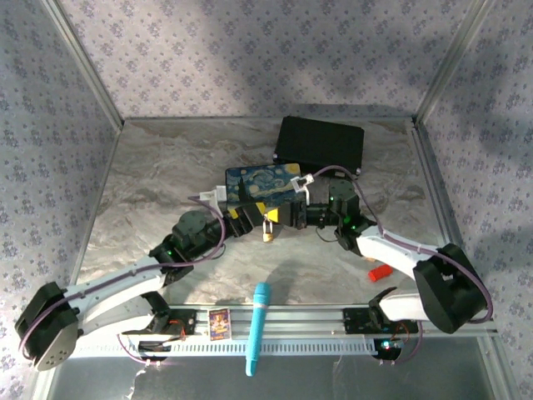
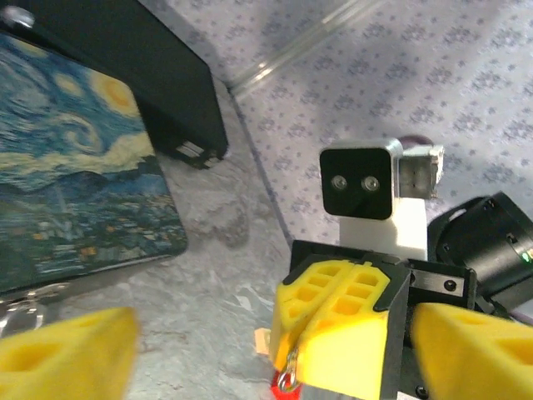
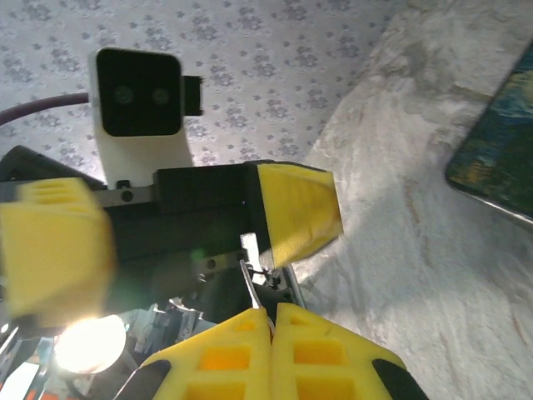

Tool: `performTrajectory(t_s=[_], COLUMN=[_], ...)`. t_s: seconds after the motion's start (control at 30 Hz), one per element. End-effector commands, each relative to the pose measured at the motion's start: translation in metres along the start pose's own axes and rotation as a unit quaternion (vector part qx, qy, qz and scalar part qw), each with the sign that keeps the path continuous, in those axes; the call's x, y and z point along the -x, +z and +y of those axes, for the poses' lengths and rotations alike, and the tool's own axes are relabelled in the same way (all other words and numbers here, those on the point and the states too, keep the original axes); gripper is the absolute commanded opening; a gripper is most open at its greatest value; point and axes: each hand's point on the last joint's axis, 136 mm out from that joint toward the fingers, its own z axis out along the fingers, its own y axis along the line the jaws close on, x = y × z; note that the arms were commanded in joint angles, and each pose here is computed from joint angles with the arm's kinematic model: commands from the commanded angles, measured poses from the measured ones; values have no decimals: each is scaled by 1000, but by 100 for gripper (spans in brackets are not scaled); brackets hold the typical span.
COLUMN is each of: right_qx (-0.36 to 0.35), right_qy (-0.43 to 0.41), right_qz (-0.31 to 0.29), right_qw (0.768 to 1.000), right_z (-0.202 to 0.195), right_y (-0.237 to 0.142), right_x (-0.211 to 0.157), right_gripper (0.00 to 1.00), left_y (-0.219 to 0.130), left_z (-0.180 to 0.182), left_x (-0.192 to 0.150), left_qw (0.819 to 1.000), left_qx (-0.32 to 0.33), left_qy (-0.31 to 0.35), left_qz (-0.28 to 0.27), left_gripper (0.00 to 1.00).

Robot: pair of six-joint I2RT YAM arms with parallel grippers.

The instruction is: Unlock the padlock with the key

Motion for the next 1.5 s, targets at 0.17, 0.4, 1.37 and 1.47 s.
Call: performTrajectory(t_s=[0.17, 0.4, 1.37, 1.47], right_qx=[-165, -298, -302, -295], right_qy=[34, 39, 72, 77], right_qz=[-15, -16, 17, 16], right_qw=[986, 954, 950, 952], right_z=[-65, -110, -137, -136], right_y=[-33, -63, -62, -58], right_x=[-17, -34, -66, -67], right_gripper=[0, 0, 0, 0], left_y=[-6, 29, 87, 86], left_z=[64, 86, 152, 150], left_x=[-9, -46, -116, -114], left_qw=[984, 973, 954, 956], left_qx=[174, 191, 239, 240], left_qy=[45, 87, 112, 106], left_qz=[21, 94, 141, 133], left_gripper=[98, 73, 36, 25])
